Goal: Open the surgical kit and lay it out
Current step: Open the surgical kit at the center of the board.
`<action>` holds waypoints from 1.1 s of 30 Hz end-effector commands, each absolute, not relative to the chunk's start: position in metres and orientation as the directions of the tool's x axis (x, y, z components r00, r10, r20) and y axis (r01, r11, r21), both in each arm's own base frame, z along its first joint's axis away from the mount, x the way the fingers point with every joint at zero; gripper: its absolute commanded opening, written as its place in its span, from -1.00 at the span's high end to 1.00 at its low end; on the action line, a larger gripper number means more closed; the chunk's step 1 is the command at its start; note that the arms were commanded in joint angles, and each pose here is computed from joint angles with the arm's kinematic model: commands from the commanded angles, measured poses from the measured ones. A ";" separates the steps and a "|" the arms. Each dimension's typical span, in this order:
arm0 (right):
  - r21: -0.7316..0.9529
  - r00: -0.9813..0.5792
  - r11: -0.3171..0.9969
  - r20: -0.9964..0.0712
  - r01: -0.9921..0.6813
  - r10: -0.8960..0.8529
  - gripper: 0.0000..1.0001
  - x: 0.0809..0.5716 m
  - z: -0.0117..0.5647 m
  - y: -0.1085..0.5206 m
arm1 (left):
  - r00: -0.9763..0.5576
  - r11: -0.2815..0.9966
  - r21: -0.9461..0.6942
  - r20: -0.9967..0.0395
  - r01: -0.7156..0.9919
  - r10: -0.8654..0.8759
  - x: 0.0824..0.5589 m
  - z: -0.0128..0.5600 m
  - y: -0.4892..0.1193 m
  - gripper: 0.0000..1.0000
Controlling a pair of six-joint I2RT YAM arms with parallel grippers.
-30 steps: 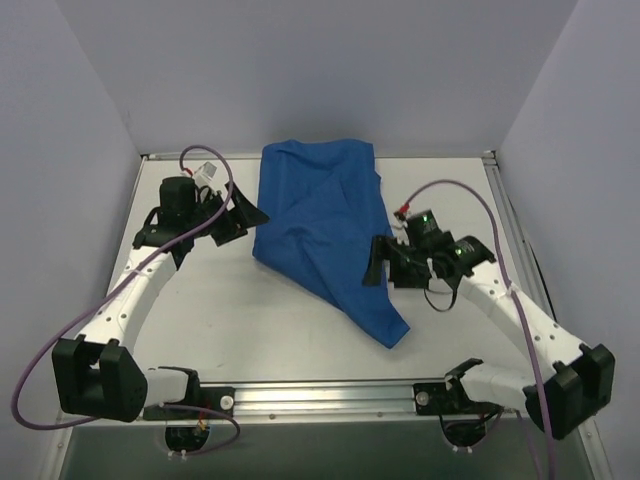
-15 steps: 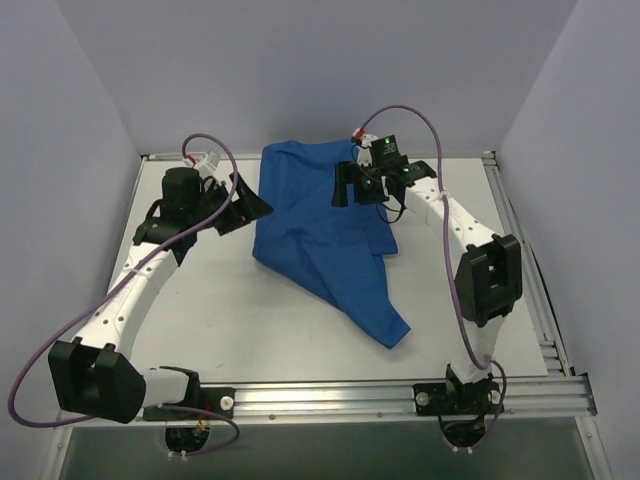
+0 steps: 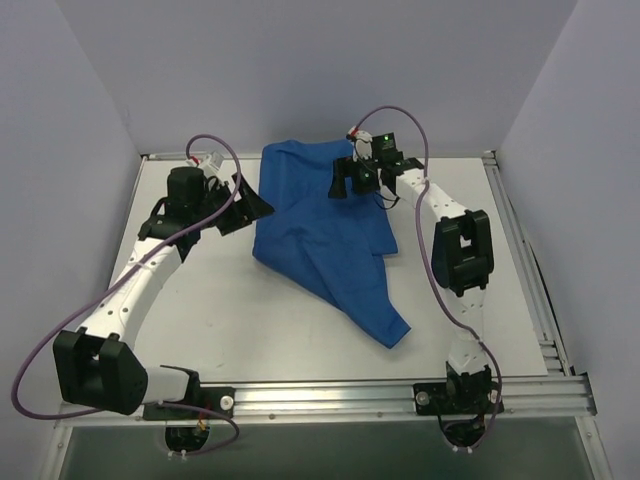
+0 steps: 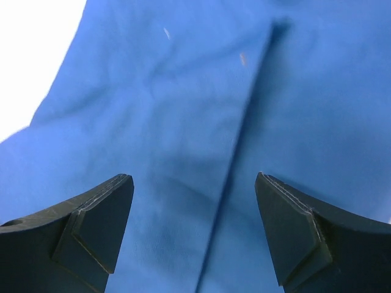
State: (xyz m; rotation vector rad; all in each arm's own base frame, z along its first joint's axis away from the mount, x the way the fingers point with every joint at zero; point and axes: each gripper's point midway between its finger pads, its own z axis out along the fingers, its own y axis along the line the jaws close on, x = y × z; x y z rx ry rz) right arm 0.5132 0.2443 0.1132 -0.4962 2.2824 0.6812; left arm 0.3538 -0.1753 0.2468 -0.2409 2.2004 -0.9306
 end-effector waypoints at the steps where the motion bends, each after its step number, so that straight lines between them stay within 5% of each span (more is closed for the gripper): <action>1: 0.315 -0.578 0.716 -0.803 -0.623 -0.149 -0.66 0.542 0.147 0.263 | -0.706 0.712 -0.688 -0.574 0.141 -0.414 0.360 0.253 -0.181 -0.70; 14: 0.382 -0.595 0.619 -0.785 -0.686 -0.174 -0.53 0.563 0.100 0.274 | -0.701 0.713 -0.682 -0.588 0.163 -0.403 0.369 0.263 -0.183 -0.70; 17: 0.418 -0.597 0.576 -0.786 -0.702 -0.158 -0.35 0.559 0.103 0.283 | -0.703 0.709 -0.686 -0.586 0.164 -0.403 0.370 0.263 -0.184 -0.70; 20: 0.421 -0.587 0.555 -0.794 -0.718 -0.157 0.14 0.555 0.106 0.291 | -0.701 0.707 -0.687 -0.587 0.167 -0.404 0.369 0.264 -0.184 -0.70; 23: 0.416 -0.579 0.560 -0.802 -0.717 -0.146 0.39 0.549 0.121 0.303 | -0.698 0.706 -0.687 -0.591 0.171 -0.405 0.367 0.267 -0.183 -0.70; 26: 0.387 -0.561 0.583 -0.815 -0.714 -0.145 1.00 0.541 0.142 0.313 | -0.693 0.705 -0.687 -0.595 0.176 -0.406 0.363 0.271 -0.182 -0.70; 33: 0.382 -0.569 0.615 -0.812 -0.690 -0.134 1.00 0.484 0.185 0.342 | -0.676 0.705 -0.689 -0.601 0.167 -0.427 0.346 0.283 -0.173 -0.70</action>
